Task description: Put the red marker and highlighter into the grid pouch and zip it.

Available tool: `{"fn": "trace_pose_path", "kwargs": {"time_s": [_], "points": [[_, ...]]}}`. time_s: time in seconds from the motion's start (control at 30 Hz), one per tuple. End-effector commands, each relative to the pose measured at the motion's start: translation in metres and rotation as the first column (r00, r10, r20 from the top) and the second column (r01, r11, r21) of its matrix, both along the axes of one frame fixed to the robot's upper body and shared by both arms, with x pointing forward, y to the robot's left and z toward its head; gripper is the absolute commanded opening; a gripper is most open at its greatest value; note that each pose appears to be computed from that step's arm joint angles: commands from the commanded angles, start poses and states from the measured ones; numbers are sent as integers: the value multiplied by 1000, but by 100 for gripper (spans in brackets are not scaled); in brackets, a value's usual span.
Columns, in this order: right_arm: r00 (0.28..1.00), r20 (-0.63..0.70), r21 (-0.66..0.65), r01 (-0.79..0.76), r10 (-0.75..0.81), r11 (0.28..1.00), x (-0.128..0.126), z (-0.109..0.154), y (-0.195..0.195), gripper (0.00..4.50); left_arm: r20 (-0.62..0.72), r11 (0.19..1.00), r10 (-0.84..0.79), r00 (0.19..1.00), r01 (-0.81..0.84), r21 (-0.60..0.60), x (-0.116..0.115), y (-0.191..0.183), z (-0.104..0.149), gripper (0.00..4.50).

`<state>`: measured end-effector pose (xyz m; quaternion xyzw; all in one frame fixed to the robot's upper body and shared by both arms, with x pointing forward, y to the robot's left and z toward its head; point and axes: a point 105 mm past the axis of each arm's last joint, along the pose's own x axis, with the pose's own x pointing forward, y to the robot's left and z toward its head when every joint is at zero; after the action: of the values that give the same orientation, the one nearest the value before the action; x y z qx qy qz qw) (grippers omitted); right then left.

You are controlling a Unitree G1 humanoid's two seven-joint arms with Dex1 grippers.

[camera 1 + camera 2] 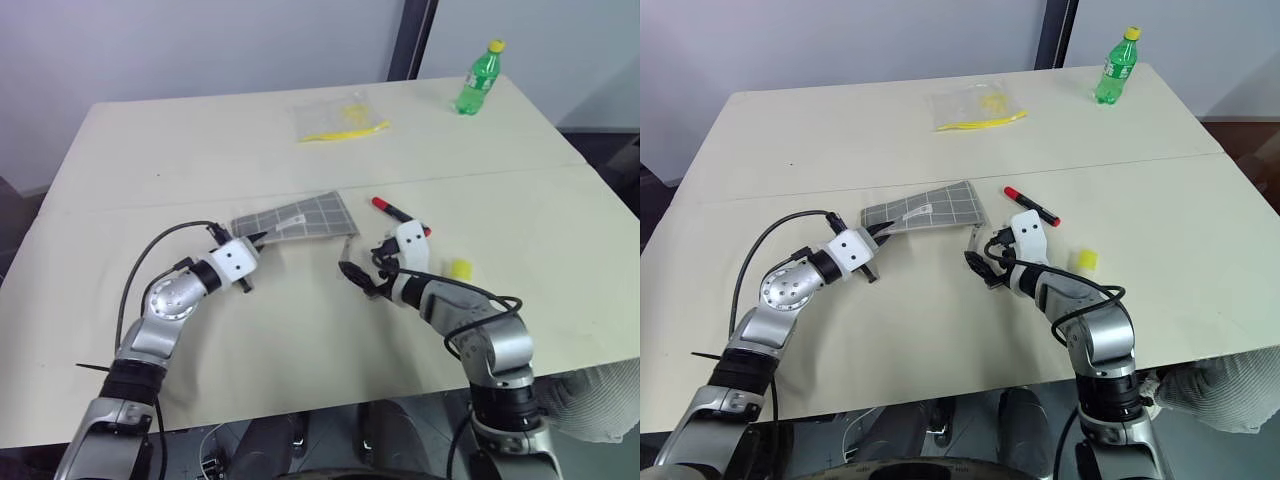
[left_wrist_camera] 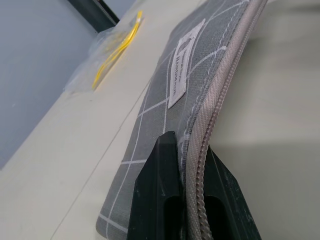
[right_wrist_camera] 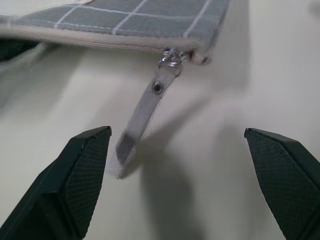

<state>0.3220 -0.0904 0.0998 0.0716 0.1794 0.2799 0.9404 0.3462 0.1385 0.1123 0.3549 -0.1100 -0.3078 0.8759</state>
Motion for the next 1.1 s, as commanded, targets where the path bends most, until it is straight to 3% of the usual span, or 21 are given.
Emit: {"fn": "trace_pose_path", "kwargs": {"time_s": [0.03, 0.2, 0.23, 0.33, 0.37, 0.43, 0.5, 0.6, 0.73, 0.83, 0.97, 1.03, 1.1], "points": [[999, 17, 95, 40, -41, 995, 11, 16, 3, 309, 45, 1000, -14, 999, 14, 5, -4, -9, 11, 0], [999, 42, 101, 14, -18, 995, 17, 23, 15, 29, 45, 1000, -8, 999, 8, -1, -4, -14, 13, 0], [998, 57, 104, 5, -11, 995, 19, 28, 17, 5, 48, 1000, -8, 999, 8, -1, -4, -15, 14, 0], [991, 111, 19, -76, 74, 997, 17, 32, 32, 5, 55, 1000, -7, 998, 7, -3, -3, -17, 16, 0], [978, 151, -80, -130, 141, 988, 15, 31, 41, 5, 58, 1000, -6, 998, 6, -4, -2, -18, 17, 0], [937, 210, -227, -232, 280, 946, 10, 29, 60, 5, 61, 1000, -19, 998, 19, -5, -2, -23, 18, 0], [892, 251, -295, -300, 377, 907, 8, 31, 76, 5, 52, 999, -42, 998, 43, -10, -3, -30, 18, 0], [800, 303, -428, -370, 517, 824, 10, 34, 96, 5, 49, 998, -66, 997, 66, -10, -6, -39, 17, 0], [590, 321, -605, -474, 741, 640, -5, 35, 123, 5, 54, 998, -65, 996, 66, -16, -6, -42, 18, 0], [484, 303, -718, -450, 821, 531, -5, 31, 130, 5, 56, 998, -63, 996, 64, -19, -7, -41, 19, 0], [471, 304, -729, -444, 828, 521, 0, 33, 126, 5, 68, 999, -38, 997, 40, -29, -7, -36, 22, 0], [493, 313, -725, -427, 811, 540, 3, 33, 116, 62, 72, 999, -17, 997, 20, -37, -6, -31, 22, 0], [521, 305, -720, -421, 797, 552, 1, 28, 101, 150, 67, 999, -5, 998, 9, -47, -5, -28, 23, 0]]}}
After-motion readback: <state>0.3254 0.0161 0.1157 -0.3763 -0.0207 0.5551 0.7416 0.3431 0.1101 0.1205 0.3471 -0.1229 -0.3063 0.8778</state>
